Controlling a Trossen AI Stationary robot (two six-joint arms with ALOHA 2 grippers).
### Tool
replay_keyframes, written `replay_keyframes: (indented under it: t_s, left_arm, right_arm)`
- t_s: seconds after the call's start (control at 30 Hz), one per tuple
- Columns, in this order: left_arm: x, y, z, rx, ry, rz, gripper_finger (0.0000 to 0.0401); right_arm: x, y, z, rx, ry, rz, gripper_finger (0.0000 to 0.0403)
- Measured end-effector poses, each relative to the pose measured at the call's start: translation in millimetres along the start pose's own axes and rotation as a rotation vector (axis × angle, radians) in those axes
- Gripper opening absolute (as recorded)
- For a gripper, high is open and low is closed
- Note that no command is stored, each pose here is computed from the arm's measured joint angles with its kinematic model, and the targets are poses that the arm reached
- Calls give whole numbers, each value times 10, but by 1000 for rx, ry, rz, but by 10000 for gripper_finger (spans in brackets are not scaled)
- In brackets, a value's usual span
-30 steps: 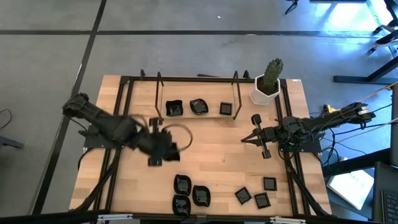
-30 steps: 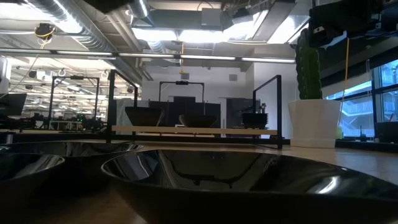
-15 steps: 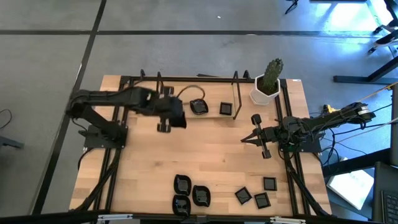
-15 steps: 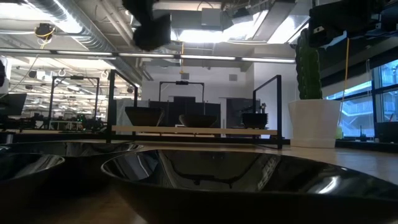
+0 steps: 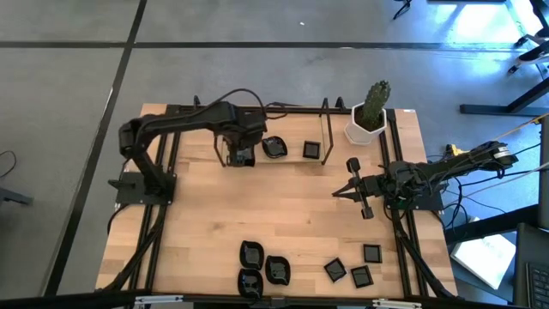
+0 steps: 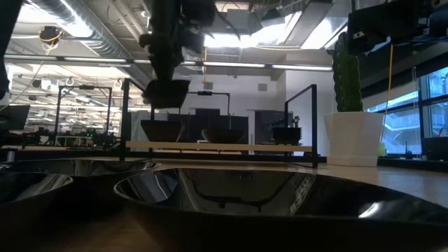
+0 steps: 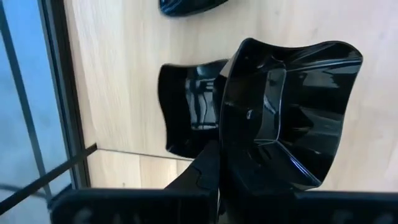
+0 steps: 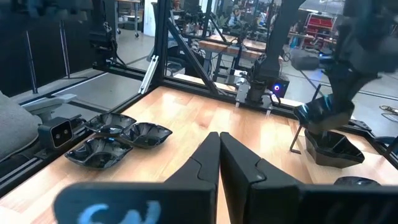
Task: Pick & Place Mini shaped plates
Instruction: Stack the black distorted square plate on top of the black distorted square plate on the shelf, then stack the black leaf-shaped plate on top of the black leaf-shaped plate on the shelf
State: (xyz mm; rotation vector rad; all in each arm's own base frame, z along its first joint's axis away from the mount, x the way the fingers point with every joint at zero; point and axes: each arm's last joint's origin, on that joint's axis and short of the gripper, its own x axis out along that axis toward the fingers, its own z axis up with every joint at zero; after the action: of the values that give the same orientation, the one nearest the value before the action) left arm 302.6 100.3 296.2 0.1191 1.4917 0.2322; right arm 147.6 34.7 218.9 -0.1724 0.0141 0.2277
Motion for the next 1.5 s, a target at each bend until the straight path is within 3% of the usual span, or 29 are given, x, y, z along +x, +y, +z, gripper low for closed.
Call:
replay_keyframes:
  t_s: [0.47,0.7,0.9,1.2,1.5]
  left_arm:
    - [271,204,38,-54,79,-28,4]
    - [297,215,42,-13,95,-6,20]
    - [297,219,41,-9,98,4,46]
    - [294,254,32,-18,132,126,105]
    - [293,257,32,-38,133,136,157]
  right_arm:
    - [0,0,-6,1,6,0,14]
    - [0,0,-6,2,6,0,14]
    - [0,-1,-6,3,6,0,14]
    - [0,-1,-6,3,6,0,14]
    - [0,-1,-6,3,6,0,14]
